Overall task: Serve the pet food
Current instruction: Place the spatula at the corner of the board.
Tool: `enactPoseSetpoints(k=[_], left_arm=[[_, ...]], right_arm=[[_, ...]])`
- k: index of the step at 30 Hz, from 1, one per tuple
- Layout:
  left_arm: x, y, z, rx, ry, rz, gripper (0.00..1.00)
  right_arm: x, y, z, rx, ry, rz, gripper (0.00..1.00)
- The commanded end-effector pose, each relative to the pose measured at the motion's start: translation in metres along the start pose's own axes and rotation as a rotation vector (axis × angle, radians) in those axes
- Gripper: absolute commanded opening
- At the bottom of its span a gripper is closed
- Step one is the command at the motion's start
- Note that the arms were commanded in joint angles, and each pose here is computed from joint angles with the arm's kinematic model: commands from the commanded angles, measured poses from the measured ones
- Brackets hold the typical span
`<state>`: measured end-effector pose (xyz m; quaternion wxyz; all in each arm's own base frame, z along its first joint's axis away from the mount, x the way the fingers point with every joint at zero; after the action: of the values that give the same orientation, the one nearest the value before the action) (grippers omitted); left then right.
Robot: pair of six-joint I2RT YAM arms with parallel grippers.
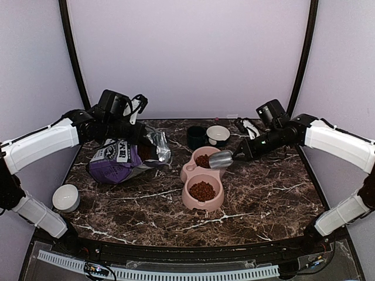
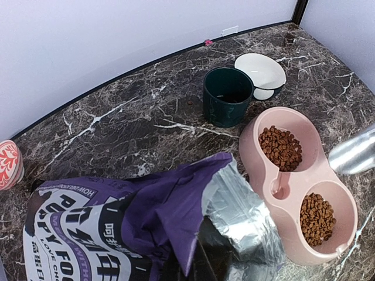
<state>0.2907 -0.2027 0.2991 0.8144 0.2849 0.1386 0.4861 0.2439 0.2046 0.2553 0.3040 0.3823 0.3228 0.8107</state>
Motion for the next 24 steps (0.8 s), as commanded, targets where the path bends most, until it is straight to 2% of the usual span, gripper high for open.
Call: enactPoseSetpoints(k=[1, 6, 10, 18, 24], left_arm=[[0.003, 0.029, 0.027, -0.186, 0.004, 0.009, 0.0], [0.003, 0.029, 0.026, -0.19, 0.002, 0.011, 0.0], [0.003, 0.028, 0.025, -0.189, -0.003, 0.019, 0.0], [0.004, 0.026, 0.024, -0.183, -0.013, 0.036, 0.0], [0.005, 0.024, 0.023, -0.177, -0.019, 0.047, 0.0]], right_arm=[[-0.024, 0.029, 0.026, -0.313, -0.107, -0.036, 0.0], [-0.063, 0.049, 0.032, -0.516, -0.223, -0.11, 0.0], [-0.096, 0.054, 0.028, -0.601, -0.336, -0.141, 0.0], [-0.156, 0.035, 0.027, -0.648, -0.504, -0.095, 0.0], [-0.185, 0.017, 0.032, -0.666, -0.548, -0.121, 0.0]])
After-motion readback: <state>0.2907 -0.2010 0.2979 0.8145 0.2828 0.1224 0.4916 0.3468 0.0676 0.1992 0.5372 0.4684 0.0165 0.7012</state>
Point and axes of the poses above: each gripper's point midway between its finger pads, its own y axis back along the fingers, its own x axis along the line the jaws close on, z = x × y, the point moved 9 cm from there along y, back along the fingers, and after that the axes turned 2 degrees about -y, right-handed, at the moved point
